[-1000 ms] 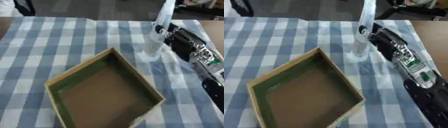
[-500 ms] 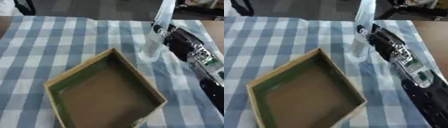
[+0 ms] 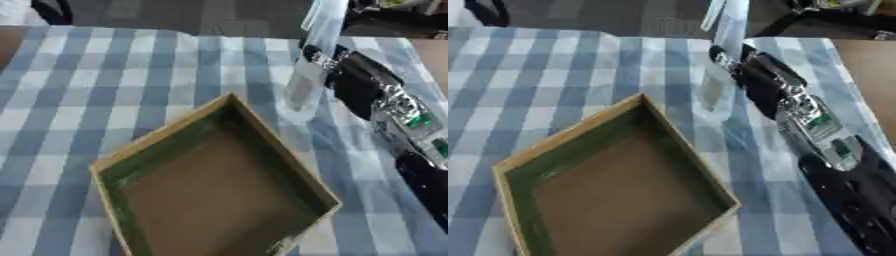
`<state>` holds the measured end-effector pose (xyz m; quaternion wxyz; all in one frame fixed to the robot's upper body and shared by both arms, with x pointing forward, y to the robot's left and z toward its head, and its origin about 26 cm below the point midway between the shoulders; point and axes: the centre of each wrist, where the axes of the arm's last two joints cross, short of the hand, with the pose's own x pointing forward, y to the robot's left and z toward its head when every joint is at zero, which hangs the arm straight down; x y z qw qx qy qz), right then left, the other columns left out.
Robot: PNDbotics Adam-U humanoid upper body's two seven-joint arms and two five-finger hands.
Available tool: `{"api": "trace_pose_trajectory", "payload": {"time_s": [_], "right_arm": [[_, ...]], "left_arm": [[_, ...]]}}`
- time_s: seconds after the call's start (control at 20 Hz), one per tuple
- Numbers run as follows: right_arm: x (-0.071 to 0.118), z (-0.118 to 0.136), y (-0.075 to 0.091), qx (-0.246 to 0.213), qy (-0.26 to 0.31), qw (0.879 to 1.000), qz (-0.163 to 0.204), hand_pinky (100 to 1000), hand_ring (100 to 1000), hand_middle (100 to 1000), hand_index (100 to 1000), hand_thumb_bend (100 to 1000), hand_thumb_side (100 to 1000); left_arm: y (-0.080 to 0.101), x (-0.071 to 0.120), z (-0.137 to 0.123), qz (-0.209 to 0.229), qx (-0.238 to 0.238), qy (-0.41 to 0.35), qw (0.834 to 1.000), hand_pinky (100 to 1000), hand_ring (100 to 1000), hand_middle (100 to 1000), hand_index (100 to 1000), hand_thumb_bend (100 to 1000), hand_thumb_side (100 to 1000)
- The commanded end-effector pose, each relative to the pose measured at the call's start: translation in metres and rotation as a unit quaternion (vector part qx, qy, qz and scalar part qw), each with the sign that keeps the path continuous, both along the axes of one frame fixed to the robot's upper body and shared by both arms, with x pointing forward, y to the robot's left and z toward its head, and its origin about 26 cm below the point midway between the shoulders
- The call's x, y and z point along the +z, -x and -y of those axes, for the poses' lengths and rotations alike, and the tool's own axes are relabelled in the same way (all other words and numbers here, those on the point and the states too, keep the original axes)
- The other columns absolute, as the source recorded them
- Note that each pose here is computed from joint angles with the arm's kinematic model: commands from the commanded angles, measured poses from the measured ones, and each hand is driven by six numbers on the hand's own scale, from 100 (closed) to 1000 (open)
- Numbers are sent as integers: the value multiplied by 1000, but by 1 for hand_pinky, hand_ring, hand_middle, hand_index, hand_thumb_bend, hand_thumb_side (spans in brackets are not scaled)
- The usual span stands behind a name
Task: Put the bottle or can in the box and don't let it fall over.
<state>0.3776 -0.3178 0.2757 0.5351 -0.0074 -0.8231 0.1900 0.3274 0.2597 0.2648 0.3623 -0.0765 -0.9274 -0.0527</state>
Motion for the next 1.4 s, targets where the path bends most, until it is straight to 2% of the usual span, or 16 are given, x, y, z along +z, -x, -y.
{"api": "trace_pose_trajectory", "payload": {"time_s": [0.05, 0.25, 0.45, 0.7, 0.75, 0.95, 1.05, 1.15, 1.4], "right_arm": [[14, 4, 4, -1, 13, 1000, 19, 906, 884, 1000, 874, 100, 492], [14, 3, 4, 2, 12, 1000, 23, 833, 801, 1000, 807, 100, 470], [15, 3, 4, -11, 4, 999, 31, 728, 682, 1000, 696, 100, 459], [14, 1, 4, -27, -2, 999, 37, 716, 673, 1000, 688, 100, 455], [16, 2, 4, -33, -5, 998, 45, 507, 537, 889, 515, 100, 441], [18, 7, 4, -57, -28, 995, 80, 303, 410, 738, 308, 100, 470], [19, 4, 6, -57, -44, 993, 97, 167, 328, 644, 223, 100, 470], [18, 1, 8, -56, -57, 990, 114, 124, 295, 611, 193, 100, 450], [13, 2, 6, -79, -81, 986, 123, 126, 261, 573, 161, 100, 415]], "left_arm": [[5, 10, 1, 21, -4, -7, 1000, 1000, 1000, 1000, 678, 100, 565], [5, 11, 1, 22, -6, -6, 1000, 1000, 1000, 1000, 676, 100, 565], [6, 12, 2, 22, -8, -5, 1000, 1000, 1000, 1000, 673, 100, 565], [6, 12, 2, 23, -10, -4, 1000, 1000, 1000, 1000, 673, 100, 565], [6, 12, 2, 23, -10, -3, 1000, 999, 1000, 1000, 666, 100, 565], [6, 13, 3, 22, -13, -1, 1000, 995, 1000, 1000, 657, 100, 565], [6, 13, 3, 21, -14, -2, 1000, 993, 1000, 1000, 651, 100, 565], [6, 13, 3, 20, -16, -3, 1000, 991, 1000, 1000, 645, 100, 565], [6, 13, 3, 18, -18, -2, 1000, 985, 1000, 1000, 624, 100, 565]]}}
